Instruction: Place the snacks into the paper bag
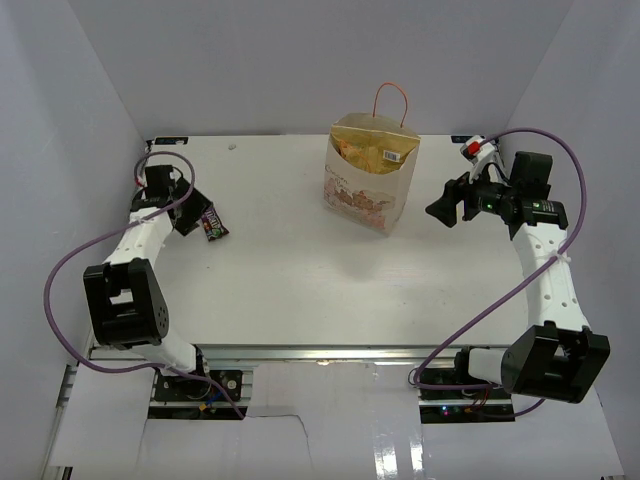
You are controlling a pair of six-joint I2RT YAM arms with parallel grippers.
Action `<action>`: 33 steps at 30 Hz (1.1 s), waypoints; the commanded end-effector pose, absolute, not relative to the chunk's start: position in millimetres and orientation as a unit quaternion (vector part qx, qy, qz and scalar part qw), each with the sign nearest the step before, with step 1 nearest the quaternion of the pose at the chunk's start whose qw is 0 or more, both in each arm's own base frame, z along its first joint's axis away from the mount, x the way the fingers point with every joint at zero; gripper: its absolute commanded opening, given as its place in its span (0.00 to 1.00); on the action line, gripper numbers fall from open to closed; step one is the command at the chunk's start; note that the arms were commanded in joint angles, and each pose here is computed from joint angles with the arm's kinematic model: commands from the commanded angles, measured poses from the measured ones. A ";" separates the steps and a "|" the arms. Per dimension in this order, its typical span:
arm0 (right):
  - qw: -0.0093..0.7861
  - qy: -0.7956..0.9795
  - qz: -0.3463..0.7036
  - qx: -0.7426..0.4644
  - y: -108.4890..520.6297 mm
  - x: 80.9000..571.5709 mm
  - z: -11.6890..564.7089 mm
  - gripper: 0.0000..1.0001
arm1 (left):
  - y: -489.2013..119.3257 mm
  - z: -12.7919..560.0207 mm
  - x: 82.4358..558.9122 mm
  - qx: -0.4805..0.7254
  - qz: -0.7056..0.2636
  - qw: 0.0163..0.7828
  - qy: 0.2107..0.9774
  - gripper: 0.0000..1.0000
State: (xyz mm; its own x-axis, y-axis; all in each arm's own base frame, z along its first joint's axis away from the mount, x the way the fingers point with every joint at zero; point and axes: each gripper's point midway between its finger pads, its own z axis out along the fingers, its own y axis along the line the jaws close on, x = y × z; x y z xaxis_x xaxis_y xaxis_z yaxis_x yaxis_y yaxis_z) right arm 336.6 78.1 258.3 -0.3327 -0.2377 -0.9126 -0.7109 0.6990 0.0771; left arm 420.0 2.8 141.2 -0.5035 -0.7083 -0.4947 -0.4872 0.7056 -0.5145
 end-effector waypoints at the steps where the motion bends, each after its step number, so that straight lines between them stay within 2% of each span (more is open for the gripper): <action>1: 0.499 0.772 0.242 -0.312 77.8 340.3 259.8 0.81 | 27.4 123.4 405.3 -0.337 -0.069 0.348 0.872 0.71; 8: 0.491 0.778 0.243 -0.309 76.5 342.2 253.0 0.81 | 45.9 80.3 427.6 -0.313 -0.006 0.292 0.904 0.70; 14: 0.491 0.779 0.239 -0.309 75.7 341.2 252.1 0.81 | 45.5 54.8 450.2 -0.287 -0.005 0.270 0.919 0.69; 20: 0.491 0.778 0.235 -0.313 74.8 340.8 253.7 0.81 | 32.3 39.0 461.6 -0.268 -0.041 0.250 0.929 0.56; 24: 0.490 0.772 0.240 -0.325 77.5 336.9 254.9 0.80 | 21.0 41.0 460.6 -0.264 -0.074 0.248 0.929 0.28; 26: 0.485 0.761 0.266 -0.339 86.3 328.7 256.6 0.79 | 12.1 50.4 459.5 -0.257 -0.097 0.258 0.926 0.19; 30: 0.468 0.715 0.338 -0.395 113.5 299.1 265.0 0.77 | -17.1 72.1 453.5 -0.230 -0.171 0.280 0.916 0.13; 33: 0.436 0.691 0.380 -0.434 139.0 273.2 259.9 0.75 | -69.2 122.0 439.9 -0.167 -0.286 0.318 0.888 0.12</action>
State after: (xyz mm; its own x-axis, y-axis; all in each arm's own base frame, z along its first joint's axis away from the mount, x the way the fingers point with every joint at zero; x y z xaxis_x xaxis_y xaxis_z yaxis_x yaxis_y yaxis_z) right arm 303.9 109.1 247.6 -0.2944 -0.2760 -0.9150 -0.8540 0.5058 0.1221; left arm 439.1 -14.4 47.9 -0.7533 -0.5297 -0.3898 -0.3671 0.8304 -0.4191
